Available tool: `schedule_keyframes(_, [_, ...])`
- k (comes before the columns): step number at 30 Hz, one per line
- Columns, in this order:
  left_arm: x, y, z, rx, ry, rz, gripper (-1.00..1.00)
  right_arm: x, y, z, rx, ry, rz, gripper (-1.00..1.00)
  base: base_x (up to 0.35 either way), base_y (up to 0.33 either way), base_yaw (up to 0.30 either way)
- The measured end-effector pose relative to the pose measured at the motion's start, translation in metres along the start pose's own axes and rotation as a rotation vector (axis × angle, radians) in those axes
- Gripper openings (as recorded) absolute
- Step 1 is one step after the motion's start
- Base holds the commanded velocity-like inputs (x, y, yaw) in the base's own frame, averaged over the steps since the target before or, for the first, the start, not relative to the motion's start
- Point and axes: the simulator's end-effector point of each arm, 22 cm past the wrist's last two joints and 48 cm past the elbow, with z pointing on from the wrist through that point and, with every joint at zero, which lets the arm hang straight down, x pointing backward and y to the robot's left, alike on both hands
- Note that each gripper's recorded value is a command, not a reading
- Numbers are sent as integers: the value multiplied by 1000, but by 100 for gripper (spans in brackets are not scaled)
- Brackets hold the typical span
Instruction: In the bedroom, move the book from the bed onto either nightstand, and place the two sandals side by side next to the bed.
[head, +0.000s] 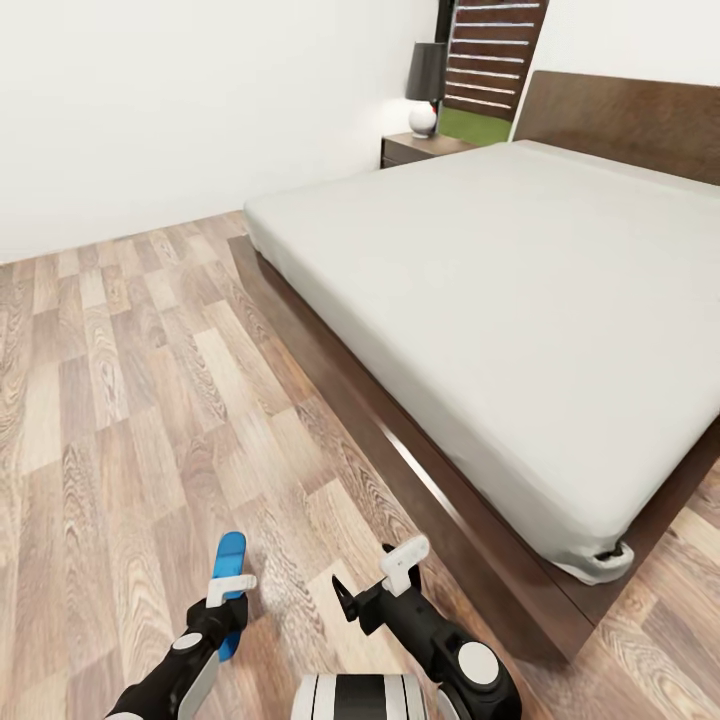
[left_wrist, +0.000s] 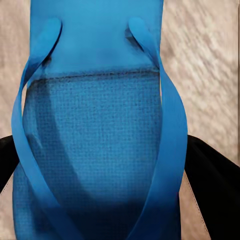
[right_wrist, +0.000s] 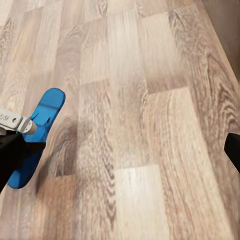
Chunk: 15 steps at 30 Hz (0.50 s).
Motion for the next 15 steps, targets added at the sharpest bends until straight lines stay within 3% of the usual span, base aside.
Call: schedule_keyframes(15, [-34, 0, -14, 4, -72, -9, -100, -25, 3, -12, 10, -49, -34, 100, 0, 0, 0])
